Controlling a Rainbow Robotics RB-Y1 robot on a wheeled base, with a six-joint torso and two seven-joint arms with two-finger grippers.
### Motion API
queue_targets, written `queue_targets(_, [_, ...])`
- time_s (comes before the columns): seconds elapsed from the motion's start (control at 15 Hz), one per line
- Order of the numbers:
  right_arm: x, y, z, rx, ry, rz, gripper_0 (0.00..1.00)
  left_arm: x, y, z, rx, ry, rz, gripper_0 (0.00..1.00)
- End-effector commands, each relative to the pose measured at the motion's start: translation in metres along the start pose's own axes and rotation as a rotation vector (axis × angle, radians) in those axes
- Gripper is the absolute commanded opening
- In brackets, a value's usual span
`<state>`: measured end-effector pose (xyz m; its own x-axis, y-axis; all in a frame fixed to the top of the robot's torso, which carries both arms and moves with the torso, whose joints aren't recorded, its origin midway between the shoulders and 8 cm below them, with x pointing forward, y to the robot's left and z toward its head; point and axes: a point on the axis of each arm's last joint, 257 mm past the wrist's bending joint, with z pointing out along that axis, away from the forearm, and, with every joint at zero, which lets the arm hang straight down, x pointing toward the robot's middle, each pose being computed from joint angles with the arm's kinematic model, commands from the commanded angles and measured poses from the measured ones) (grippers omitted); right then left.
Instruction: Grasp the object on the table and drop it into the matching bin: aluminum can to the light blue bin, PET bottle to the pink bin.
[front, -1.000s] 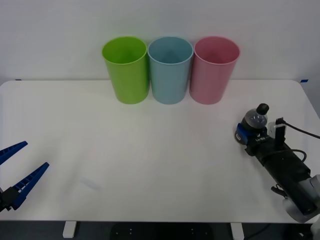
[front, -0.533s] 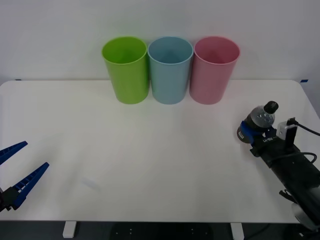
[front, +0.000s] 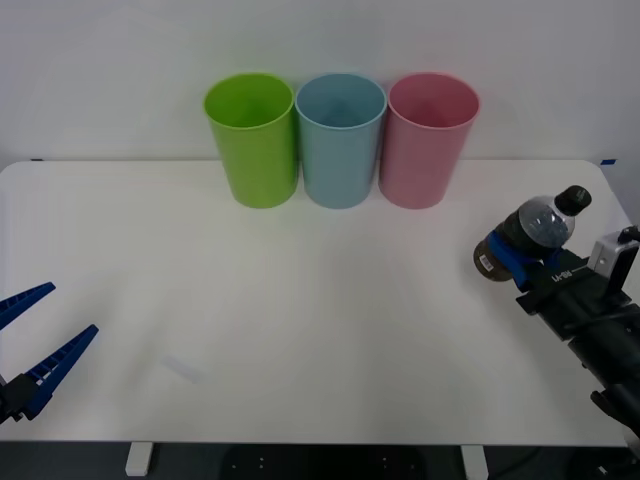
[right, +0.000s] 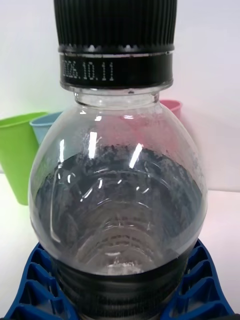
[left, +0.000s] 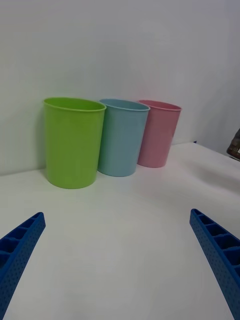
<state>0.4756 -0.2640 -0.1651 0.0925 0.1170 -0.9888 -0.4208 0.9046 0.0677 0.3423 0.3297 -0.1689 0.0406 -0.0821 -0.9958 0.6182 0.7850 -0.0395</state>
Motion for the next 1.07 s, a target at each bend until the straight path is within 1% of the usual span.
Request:
queue_targets(0.07, [-0.026, 0.008, 0.005, -0.027, -0.022, 0.038, 0.0, 0.0, 0.0, 0.0, 0.0, 0.0, 0.0, 1.0])
queue_targets(0.33, [-0.061, 0.013, 0.019, -0.065, -0.044, 0.101, 0.0, 0.0, 0.0, 0.0, 0.0, 0.0, 0.0, 1.0])
queue_targets(0.4, [-0.071, 0.013, 0.026, -0.075, -0.049, 0.11, 0.0, 0.0, 0.0, 0.0, 0.0, 0.0, 0.0, 1.0])
queue_targets(0.67, [-0.113, 0.014, 0.055, -0.12, -0.07, 0.12, 0.0, 0.0, 0.0, 0.0, 0.0, 0.0, 0.0, 1.0])
queue_targets(0.87, [-0.135, 0.008, 0.072, -0.137, -0.07, 0.101, 0.0, 0.0, 0.0, 0.0, 0.0, 0.0, 0.0, 1.0])
queue_targets(0.93, [-0.143, 0.002, 0.083, -0.142, -0.069, 0.08, 0.0, 0.0, 0.0, 0.0, 0.0, 0.0, 0.0, 1.0])
queue_targets(1.0, [-0.147, -0.001, 0.095, -0.146, -0.065, 0.071, 0.0, 0.0, 0.0, 0.0, 0.0, 0.0, 0.0, 1.0])
queue_targets(1.07, [-0.149, -0.007, 0.106, -0.14, -0.06, 0.057, 0.0, 0.0, 0.0, 0.0, 0.0, 0.0, 0.0, 1.0])
